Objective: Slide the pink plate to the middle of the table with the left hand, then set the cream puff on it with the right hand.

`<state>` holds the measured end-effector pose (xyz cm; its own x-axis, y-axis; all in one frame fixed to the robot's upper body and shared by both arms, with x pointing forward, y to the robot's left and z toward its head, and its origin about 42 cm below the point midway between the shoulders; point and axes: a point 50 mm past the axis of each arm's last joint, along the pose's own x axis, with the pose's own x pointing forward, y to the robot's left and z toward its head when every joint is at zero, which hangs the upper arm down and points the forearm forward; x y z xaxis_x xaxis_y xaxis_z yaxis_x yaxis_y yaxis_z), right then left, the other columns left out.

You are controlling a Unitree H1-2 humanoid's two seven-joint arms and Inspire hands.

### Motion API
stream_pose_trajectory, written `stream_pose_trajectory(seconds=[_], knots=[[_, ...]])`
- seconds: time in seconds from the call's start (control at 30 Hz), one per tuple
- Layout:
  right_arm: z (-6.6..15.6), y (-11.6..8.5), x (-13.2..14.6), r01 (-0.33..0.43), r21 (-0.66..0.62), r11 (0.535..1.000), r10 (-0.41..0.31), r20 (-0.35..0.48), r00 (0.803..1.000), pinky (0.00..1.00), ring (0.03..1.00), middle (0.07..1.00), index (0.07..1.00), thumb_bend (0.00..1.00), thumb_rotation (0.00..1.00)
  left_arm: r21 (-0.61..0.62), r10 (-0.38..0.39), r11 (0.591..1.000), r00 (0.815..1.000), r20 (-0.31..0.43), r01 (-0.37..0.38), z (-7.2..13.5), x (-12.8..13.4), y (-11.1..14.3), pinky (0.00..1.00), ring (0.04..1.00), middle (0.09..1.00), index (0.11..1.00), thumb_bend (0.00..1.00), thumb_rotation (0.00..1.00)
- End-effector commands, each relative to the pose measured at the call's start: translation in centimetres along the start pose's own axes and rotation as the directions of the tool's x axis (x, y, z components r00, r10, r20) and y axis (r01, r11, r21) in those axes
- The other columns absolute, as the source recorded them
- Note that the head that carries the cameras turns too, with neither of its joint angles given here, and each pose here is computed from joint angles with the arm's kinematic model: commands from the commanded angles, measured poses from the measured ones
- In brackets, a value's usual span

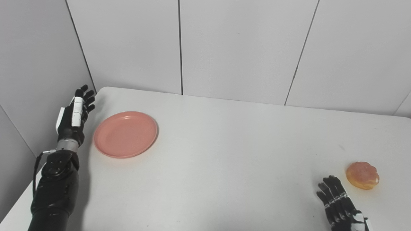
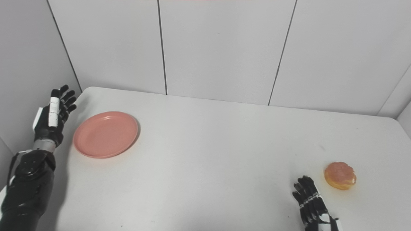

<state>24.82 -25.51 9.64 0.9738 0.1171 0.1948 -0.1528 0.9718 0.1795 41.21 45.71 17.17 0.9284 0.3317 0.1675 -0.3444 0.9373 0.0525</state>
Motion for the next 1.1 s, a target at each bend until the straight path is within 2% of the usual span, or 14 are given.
stream_pose_trajectory(seconds=[0.0, 0.13, 0.23, 0.47, 0.67, 0.77, 0.93, 1.07], knots=[[-3.6, -1.1, -1.5, 0.057, 0.013, 0.998, -0.054, -0.179, 0.982, 0.95, 0.934, 0.927, 0.906, 0.85, 0.94, 0.014, -0.022, 1.0, 0.993, 0.113, 0.02, 2.8, 2.0, -0.3, 0.87, 0.92, 0.917, 0.909, 0.93, 0.98], [-3.6, -1.1, -1.5, 0.058, 0.013, 0.998, -0.054, -0.177, 0.983, 0.95, 0.93, 0.925, 0.903, 0.84, 0.94, -0.007, -0.049, 0.999, 0.996, 0.077, 0.049, 1.8, 1.9, -1.2, 0.91, 0.937, 0.925, 0.919, 0.97, 0.98], [-3.6, -1.1, -1.5, 0.058, 0.01, 0.998, -0.055, -0.176, 0.983, 0.95, 0.932, 0.926, 0.903, 0.84, 0.95, -0.019, -0.094, 0.995, 0.994, 0.063, 0.095, 1.4, 2.0, -1.9, 0.98, 0.979, 0.951, 0.935, 0.97, 0.97], [-3.5, -1.0, -1.5, 0.054, 0.011, 0.998, -0.051, -0.174, 0.983, 0.95, 0.93, 0.926, 0.902, 0.83, 0.95, -0.023, -0.091, 0.995, 0.995, 0.042, 0.092, 1.2, 2.7, -2.3, 1.0, 0.971, 0.944, 0.926, 1.0, 0.95], [-3.5, -1.1, -1.5, 0.056, 0.015, 0.998, -0.053, -0.173, 0.983, 0.95, 0.929, 0.925, 0.899, 0.84, 0.94, -0.013, -0.093, 0.996, 0.995, 0.027, 0.094, 1.1, 2.8, -2.2, 0.98, 0.959, 0.94, 0.927, 1.0, 0.94], [-3.5, -1.1, -1.5, 0.055, 0.015, 0.998, -0.052, -0.171, 0.984, 0.95, 0.93, 0.926, 0.898, 0.85, 0.94, 0.07, -0.123, 0.99, 0.992, 0.032, 0.121, 0.9, 2.6, -1.9, 0.94, 0.94, 0.933, 0.928, 0.97, 0.97], [-3.5, -1.0, -1.5, 0.051, 0.013, 0.999, -0.048, -0.169, 0.984, 0.95, 0.932, 0.926, 0.897, 0.85, 0.94, 0.095, -0.142, 0.986, 0.989, 0.025, 0.14, 0.8, 2.2, -2.1, 0.89, 0.939, 0.935, 0.925, 0.96, 0.97], [-3.5, -0.9, -1.5, 0.051, 0.02, 0.999, -0.047, -0.169, 0.985, 0.95, 0.932, 0.927, 0.901, 0.85, 0.94, 0.081, -0.17, 0.982, 0.985, 0.008, 0.168, 0.5, 1.9, -2.2, 0.93, 0.966, 0.958, 0.934, 0.93, 0.98]])
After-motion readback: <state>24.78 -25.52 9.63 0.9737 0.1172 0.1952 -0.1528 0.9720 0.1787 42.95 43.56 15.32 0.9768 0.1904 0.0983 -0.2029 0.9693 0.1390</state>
